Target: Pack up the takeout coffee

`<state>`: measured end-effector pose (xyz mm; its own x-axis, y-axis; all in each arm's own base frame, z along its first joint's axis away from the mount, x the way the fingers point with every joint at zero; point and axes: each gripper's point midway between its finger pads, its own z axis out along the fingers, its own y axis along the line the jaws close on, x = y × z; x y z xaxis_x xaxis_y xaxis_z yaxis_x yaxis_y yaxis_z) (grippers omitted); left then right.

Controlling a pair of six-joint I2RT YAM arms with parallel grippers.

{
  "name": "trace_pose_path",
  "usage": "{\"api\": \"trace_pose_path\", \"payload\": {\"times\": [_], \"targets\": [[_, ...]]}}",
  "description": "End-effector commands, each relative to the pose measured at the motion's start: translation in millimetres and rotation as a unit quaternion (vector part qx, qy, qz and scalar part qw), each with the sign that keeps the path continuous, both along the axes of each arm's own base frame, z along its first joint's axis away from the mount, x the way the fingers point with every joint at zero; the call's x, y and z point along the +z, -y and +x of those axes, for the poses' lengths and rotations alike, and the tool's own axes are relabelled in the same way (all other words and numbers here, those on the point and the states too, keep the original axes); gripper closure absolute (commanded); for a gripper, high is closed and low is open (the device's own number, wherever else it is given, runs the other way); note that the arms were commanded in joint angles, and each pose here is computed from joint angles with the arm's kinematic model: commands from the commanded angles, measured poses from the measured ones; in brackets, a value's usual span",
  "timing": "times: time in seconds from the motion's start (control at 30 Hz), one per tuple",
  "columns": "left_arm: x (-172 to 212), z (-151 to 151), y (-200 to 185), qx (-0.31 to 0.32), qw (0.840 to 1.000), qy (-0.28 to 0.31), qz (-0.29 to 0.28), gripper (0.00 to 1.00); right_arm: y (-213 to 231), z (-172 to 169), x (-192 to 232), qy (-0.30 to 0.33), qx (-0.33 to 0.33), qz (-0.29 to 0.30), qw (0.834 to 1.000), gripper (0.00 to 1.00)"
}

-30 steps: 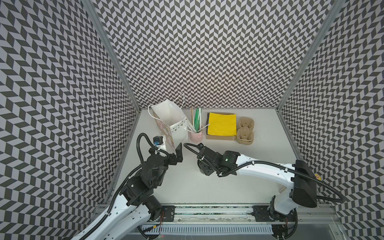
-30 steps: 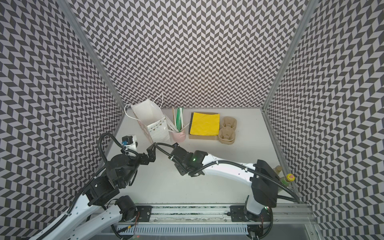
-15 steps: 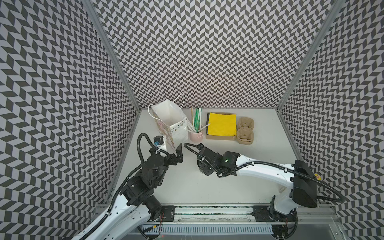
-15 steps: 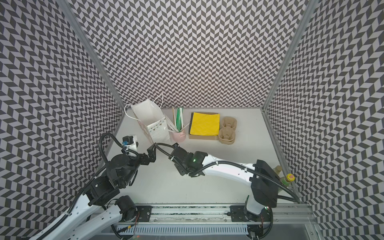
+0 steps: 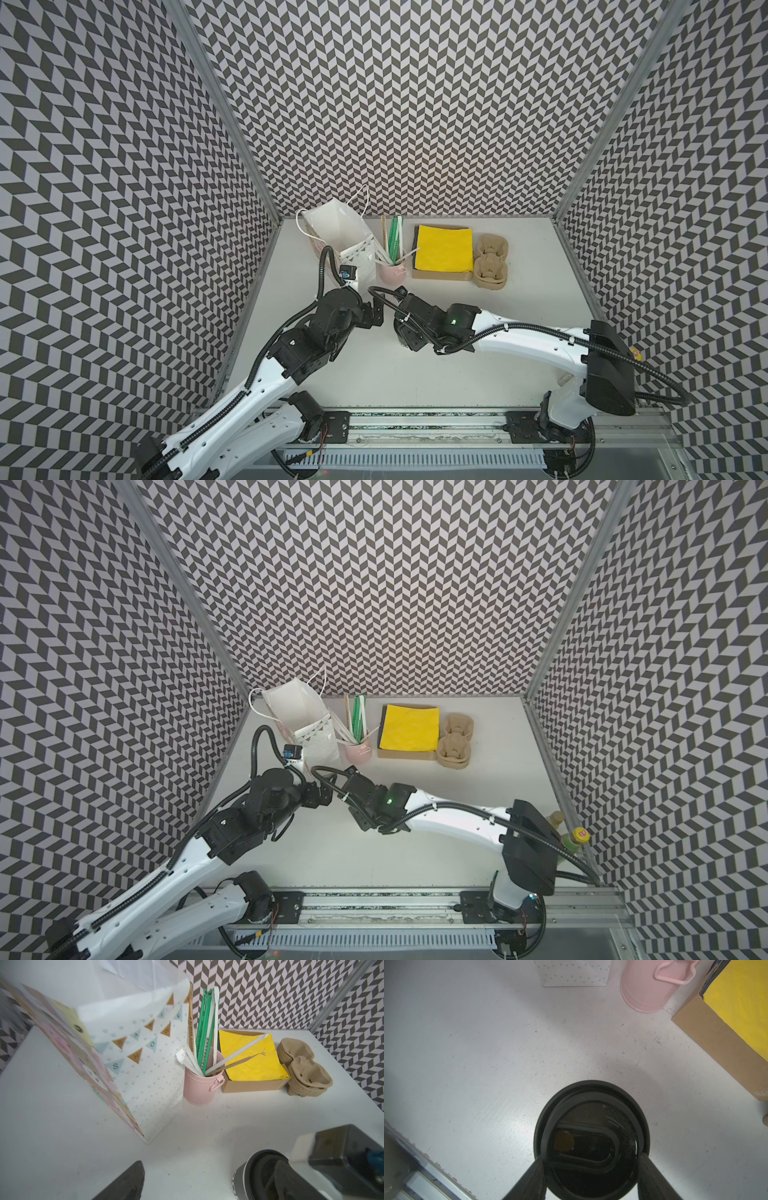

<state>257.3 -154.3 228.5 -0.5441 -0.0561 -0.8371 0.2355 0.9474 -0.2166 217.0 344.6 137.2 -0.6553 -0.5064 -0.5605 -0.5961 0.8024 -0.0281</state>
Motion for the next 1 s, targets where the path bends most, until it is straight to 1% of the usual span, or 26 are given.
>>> {"api": "trace_pose_path", "payload": {"times": [0.0, 0.07, 0.13, 0.3, 0.47, 0.57, 0.73, 0.87, 0.97], "targets": [[-26.1, -16.6, 14.6, -0.022, 0.994, -0.095, -0.051, 0.04, 22.3, -16.7, -21.7, -0.037, 0.014, -0.046, 0.998, 0.39], [-37.8, -20.9, 20.7, -0.026, 0.990, -0.122, -0.068, 0.05, 21.5, -17.1, -18.7, -0.037, 0.016, -0.042, 0.998, 0.39], [-45.7, -23.3, 21.7, -0.020, 0.987, -0.138, -0.083, 0.06, 20.9, -17.9, -18.0, -0.038, 0.019, -0.043, 0.998, 0.39], [-61.8, -35.7, 32.0, -0.036, 0.975, -0.176, -0.132, 0.08, 20.8, -18.3, -21.1, -0.040, 0.022, -0.046, 0.998, 0.39], [-90.8, -40.5, 26.6, -0.012, 0.969, -0.209, -0.133, 0.11, 20.0, -17.7, -19.2, -0.038, 0.024, -0.045, 0.998, 0.39], [-95.1, -41.2, 30.4, -0.015, 0.965, -0.215, -0.149, 0.11, 18.8, -19.4, -20.2, -0.042, 0.029, -0.045, 0.998, 0.39], [-91.3, -38.5, 38.4, -0.024, 0.961, -0.214, -0.172, 0.11, 18.5, -20.4, -24.6, -0.047, 0.031, -0.046, 0.997, 0.39], [-90.3, -33.0, 40.4, -0.022, 0.960, -0.214, -0.178, 0.10, 17.8, -22.1, -25.8, -0.050, 0.033, -0.046, 0.997, 0.39], [-96.9, -29.6, 38.0, -0.014, 0.960, -0.222, -0.172, 0.11, 16.8, -22.4, -23.5, -0.051, 0.035, -0.042, 0.997, 0.39]]}}
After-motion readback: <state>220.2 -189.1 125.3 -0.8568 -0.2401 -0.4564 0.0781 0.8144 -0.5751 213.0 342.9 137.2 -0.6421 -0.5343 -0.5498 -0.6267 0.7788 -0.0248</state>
